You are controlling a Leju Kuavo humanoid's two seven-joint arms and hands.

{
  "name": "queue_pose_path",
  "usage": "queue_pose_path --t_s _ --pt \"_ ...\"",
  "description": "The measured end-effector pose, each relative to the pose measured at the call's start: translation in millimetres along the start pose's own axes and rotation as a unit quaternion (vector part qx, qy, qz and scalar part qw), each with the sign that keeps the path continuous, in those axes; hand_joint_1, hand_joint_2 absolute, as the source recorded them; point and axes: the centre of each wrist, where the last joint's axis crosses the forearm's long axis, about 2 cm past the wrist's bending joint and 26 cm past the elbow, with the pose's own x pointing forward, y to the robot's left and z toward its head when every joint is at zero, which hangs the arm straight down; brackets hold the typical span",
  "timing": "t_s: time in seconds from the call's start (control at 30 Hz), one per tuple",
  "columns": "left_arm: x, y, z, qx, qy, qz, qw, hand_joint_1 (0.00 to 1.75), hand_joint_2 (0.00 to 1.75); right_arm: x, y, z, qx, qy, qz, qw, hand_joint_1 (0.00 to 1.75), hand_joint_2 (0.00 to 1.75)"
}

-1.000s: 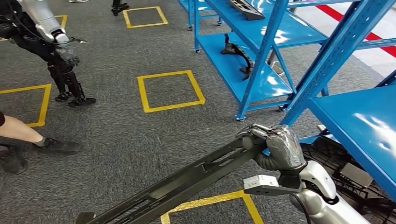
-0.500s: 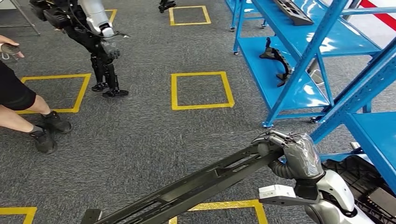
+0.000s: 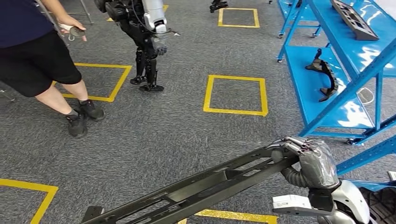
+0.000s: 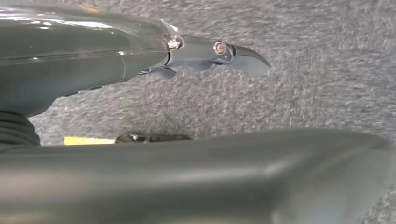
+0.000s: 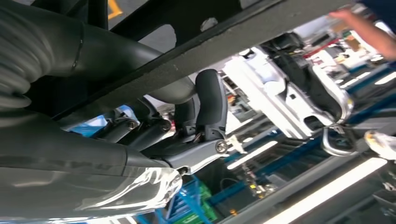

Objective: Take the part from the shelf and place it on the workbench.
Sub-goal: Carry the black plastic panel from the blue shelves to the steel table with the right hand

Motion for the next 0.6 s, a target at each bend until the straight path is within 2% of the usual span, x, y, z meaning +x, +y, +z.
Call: queue_pose_path --t_s 0.17,0.6 --pt "-6.6 0.9 3.1 -0.001 0.009 -0.003 1.0 0.0 1.75 2.3 -6.7 5.6 -0.007 -0.001 0.006 1.0 1.75 1.75" --pt "-2.1 0.5 0.9 -0.006 0.001 -0.003 1.0 0.0 1.75 4.1 -21.8 8.5 -0.022 -0.003 0.018 1.0 1.75 1.75"
